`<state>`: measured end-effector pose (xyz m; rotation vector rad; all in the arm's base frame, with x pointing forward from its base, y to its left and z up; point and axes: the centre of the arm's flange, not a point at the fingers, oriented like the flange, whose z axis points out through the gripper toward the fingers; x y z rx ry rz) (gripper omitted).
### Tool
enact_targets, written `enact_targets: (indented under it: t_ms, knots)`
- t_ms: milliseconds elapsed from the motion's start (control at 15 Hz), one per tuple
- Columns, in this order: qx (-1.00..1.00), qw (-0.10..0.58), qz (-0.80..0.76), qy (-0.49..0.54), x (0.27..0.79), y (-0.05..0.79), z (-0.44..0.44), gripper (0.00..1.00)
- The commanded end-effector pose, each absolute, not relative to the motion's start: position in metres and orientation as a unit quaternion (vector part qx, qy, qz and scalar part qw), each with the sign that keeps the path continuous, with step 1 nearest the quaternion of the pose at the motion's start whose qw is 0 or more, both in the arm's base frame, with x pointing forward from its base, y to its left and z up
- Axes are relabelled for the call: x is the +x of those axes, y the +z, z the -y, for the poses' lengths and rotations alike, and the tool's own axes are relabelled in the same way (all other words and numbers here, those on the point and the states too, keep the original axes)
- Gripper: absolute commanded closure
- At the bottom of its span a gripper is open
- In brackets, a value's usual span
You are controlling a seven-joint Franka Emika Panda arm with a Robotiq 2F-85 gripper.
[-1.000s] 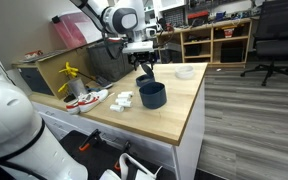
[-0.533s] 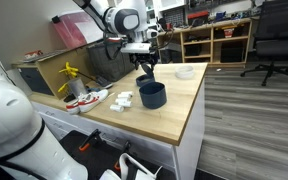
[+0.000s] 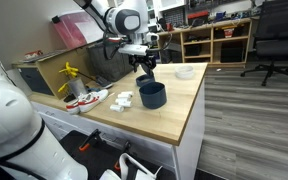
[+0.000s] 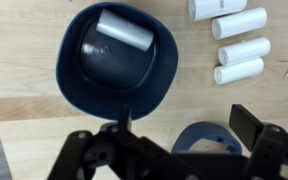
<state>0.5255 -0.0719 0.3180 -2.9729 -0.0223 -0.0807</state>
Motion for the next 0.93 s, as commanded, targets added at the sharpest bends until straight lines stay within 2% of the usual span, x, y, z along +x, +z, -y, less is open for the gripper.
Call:
enact_targets:
  t_ms: [0,867]
  knots:
    - [-0.994,0.097,-0.049,-0.015,0.527,0.310,0.074,0.00]
    - [-0.959,0.104,-0.260,0.036,0.543,0.284,0.087,0.00]
